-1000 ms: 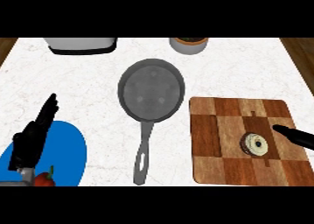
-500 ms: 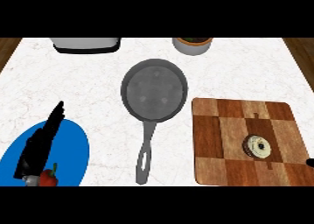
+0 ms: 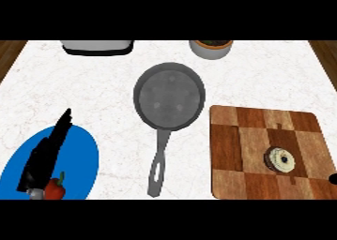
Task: Pick the cupcake from the cutting board and place it in the pan
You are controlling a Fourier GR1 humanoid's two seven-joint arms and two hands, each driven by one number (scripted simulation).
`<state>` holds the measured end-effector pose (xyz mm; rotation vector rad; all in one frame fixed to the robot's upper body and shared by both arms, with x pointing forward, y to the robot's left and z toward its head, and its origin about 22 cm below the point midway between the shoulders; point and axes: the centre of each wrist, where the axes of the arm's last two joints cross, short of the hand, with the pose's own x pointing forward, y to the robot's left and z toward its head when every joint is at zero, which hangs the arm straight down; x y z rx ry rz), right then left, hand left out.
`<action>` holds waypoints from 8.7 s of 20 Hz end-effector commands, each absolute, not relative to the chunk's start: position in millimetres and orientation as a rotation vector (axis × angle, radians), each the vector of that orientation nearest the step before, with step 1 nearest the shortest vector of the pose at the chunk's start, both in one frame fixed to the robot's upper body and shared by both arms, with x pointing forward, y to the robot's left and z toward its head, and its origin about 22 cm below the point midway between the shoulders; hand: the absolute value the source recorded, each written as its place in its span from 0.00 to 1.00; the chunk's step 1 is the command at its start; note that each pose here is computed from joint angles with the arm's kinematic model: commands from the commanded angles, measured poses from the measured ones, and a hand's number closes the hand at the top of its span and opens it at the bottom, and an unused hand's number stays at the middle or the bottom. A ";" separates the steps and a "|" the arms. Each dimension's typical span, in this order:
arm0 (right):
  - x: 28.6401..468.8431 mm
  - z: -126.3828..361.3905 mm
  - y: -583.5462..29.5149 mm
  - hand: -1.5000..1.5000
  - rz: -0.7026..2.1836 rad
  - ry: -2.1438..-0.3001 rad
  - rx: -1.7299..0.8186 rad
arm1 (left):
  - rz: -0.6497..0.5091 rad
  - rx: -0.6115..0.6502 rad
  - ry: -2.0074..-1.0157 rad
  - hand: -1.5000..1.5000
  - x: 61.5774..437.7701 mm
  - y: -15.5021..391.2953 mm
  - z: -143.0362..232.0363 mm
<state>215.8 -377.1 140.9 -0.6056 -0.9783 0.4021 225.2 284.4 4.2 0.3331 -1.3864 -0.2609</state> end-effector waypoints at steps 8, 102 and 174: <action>270.5 174.3 -327.1 0.00 0.550 -0.760 -0.532 | -0.270 0.321 -1.385 0.50 233.6 274.3 15.7; 382.1 158.2 -190.0 1.00 0.907 -1.633 -0.983 | -0.285 0.329 -1.395 0.50 223.1 291.6 -4.2; 384.6 50.8 -414.2 0.00 0.028 -1.635 -0.460 | -0.267 0.340 -1.387 0.50 230.4 287.9 11.0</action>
